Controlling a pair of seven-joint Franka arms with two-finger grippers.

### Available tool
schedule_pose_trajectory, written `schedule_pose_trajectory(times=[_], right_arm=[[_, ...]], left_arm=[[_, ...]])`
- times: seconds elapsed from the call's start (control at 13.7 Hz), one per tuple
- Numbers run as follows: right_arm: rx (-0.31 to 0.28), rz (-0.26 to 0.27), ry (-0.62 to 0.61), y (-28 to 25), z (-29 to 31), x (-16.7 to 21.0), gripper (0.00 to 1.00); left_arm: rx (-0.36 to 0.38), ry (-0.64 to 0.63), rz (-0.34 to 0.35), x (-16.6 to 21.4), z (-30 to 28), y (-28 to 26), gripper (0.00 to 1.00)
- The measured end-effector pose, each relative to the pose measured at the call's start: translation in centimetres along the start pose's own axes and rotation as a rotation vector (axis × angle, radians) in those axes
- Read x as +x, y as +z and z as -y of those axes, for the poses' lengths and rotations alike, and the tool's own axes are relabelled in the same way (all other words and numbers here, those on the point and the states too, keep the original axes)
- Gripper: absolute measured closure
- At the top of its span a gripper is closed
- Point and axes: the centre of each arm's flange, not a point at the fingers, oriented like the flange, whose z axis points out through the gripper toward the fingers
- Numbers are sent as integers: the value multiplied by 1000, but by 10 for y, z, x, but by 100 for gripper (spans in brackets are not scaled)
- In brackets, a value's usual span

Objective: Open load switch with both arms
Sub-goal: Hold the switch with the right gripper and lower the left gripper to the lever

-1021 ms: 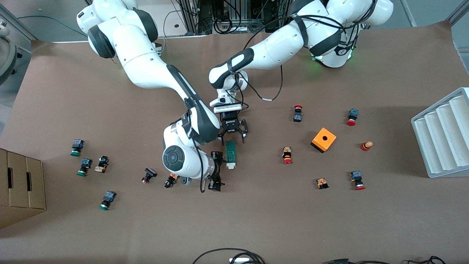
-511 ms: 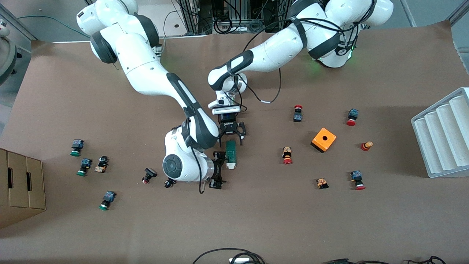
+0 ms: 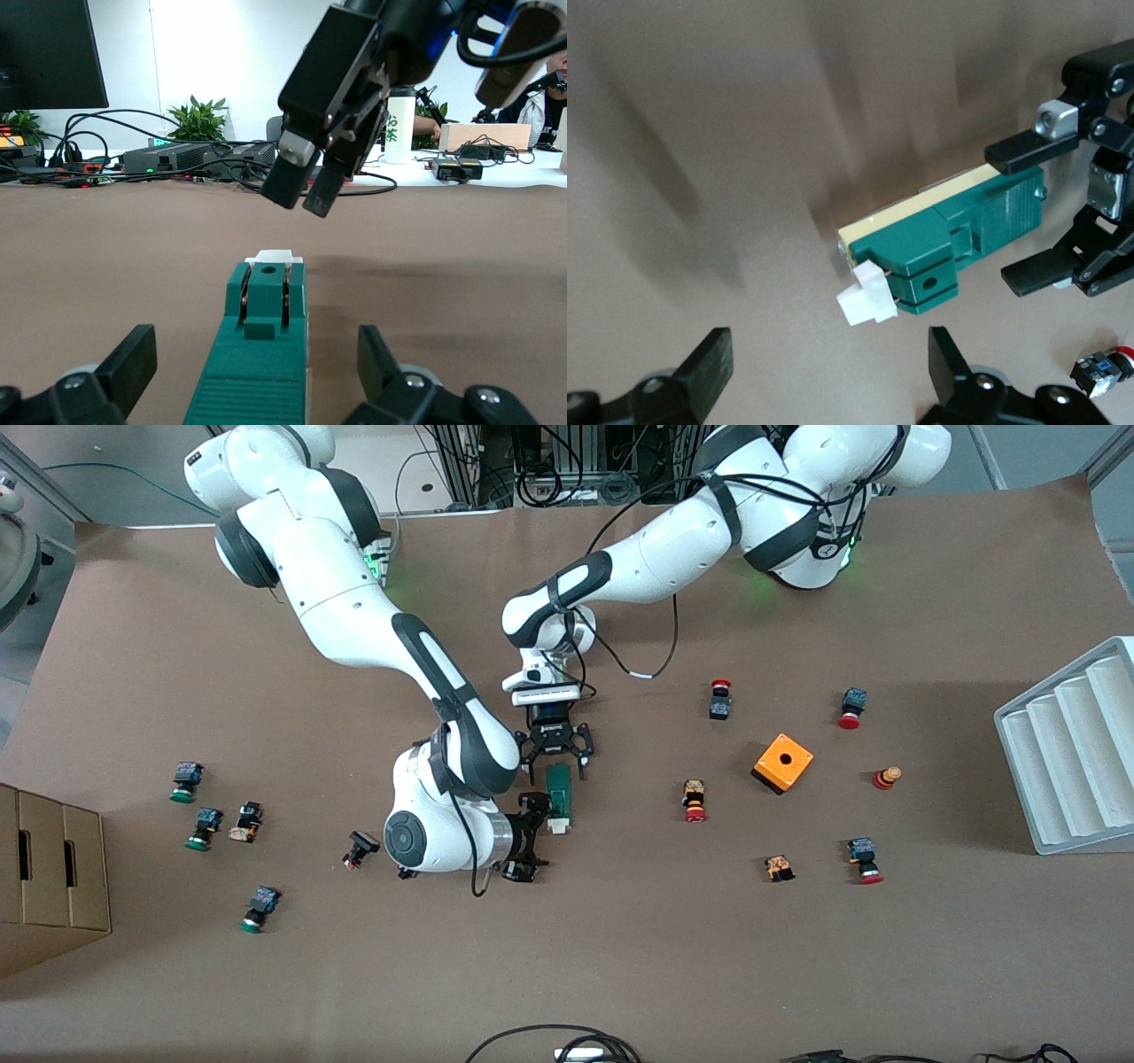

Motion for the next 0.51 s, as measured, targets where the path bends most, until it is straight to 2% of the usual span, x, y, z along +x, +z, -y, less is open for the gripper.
schedule_pose_trajectory(times=[0.22,0.51], right_arm=[[70,18,-89,-9,2,-10,2],[99,61,-211,-5,-7,-26,2]], left_arm=[[0,-2,-1,-4,-1,2,0],[-11,-22,-7,-10,-2,4,0]])
